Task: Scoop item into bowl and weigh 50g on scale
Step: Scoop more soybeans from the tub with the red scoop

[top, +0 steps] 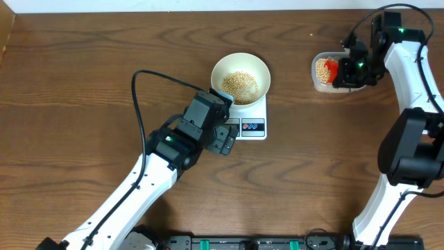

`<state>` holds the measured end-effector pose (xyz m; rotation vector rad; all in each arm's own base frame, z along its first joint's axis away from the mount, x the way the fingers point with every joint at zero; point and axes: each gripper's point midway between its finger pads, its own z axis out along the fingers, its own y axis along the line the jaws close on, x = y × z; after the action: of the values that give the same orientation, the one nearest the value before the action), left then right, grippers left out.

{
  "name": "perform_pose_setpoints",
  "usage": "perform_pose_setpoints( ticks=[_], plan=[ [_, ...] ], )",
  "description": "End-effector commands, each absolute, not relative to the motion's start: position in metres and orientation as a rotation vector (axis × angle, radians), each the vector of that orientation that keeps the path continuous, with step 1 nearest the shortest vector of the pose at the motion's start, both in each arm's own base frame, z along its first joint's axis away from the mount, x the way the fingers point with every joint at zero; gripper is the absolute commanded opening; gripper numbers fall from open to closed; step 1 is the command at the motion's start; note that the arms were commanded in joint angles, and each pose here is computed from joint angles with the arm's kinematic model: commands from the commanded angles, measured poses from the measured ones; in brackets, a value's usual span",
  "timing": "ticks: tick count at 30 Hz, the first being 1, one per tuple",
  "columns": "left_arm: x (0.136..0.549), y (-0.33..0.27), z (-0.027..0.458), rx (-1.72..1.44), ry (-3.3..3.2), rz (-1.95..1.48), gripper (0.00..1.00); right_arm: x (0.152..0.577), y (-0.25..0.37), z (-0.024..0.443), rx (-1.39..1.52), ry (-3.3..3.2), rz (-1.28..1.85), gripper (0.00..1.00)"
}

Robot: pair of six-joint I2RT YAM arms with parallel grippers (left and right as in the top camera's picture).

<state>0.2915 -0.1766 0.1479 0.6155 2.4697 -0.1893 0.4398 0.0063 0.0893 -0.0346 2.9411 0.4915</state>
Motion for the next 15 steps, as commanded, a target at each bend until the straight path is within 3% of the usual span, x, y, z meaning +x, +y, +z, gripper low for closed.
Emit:
perform_pose_setpoints(
  ticks=[1,10,15],
  plan=[
    [0.291,-0.177,0.150,0.629,2.460,-0.196,0.92,0.435,0.014,0.093,-0.028,2.936,0.544,0.01],
    [0.291,-0.177,0.150,0.629,2.460,-0.196,0.92,0.444,0.031,0.111,-0.006,2.810,0.838,0.01],
    [0.291,-0.177,0.150,0.629,2.460,-0.196,0.92,0.442,0.032,0.108,0.007,2.827,0.824,0.01]
  ],
)
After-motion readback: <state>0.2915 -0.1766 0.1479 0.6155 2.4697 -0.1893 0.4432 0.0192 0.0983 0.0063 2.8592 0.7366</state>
